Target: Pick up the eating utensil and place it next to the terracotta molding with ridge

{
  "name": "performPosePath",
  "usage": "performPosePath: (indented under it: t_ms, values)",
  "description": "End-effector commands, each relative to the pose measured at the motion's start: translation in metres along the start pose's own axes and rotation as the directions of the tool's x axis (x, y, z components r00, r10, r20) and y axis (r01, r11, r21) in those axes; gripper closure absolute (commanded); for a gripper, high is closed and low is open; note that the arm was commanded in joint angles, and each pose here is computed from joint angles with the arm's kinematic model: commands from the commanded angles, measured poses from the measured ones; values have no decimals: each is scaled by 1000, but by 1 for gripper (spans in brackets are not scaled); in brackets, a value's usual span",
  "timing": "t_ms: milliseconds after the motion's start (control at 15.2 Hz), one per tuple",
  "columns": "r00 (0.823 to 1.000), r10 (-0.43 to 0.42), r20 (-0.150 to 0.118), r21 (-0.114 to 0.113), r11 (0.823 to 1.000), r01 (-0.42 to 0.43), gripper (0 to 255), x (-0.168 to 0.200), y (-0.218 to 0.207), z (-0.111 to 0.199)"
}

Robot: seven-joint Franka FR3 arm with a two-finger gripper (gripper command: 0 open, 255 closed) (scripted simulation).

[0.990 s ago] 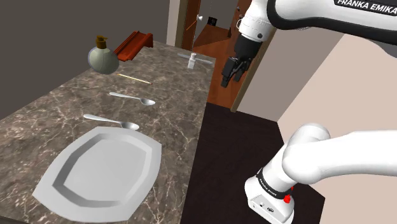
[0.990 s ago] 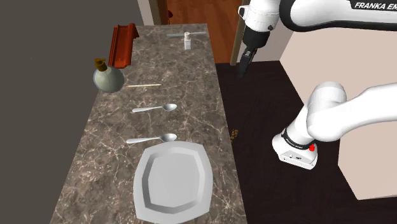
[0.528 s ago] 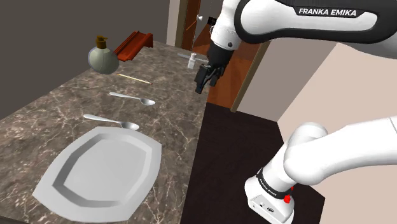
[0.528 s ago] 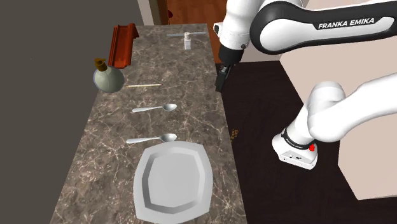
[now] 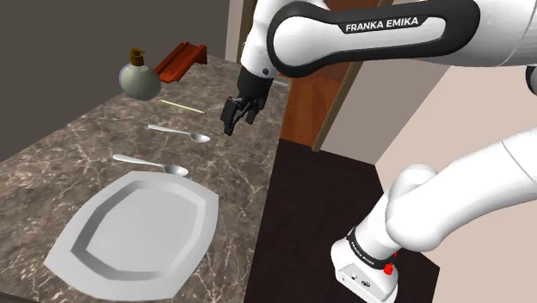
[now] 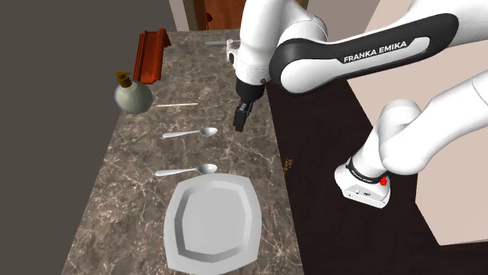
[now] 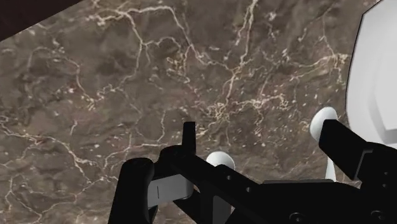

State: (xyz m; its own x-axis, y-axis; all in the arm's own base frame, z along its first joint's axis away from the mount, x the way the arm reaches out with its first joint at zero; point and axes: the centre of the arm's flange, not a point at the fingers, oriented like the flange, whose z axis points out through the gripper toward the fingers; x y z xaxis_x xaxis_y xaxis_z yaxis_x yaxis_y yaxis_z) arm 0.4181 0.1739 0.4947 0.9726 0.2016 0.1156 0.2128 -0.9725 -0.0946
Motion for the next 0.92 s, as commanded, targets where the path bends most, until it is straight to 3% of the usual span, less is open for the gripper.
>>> performPosePath:
  t_ms: [0,858]
  values:
    - [1000,-21,-11,7,1000,21,0,14,-15,14]
    - [985,-152,-78,43,987,156,0,104,-128,87]
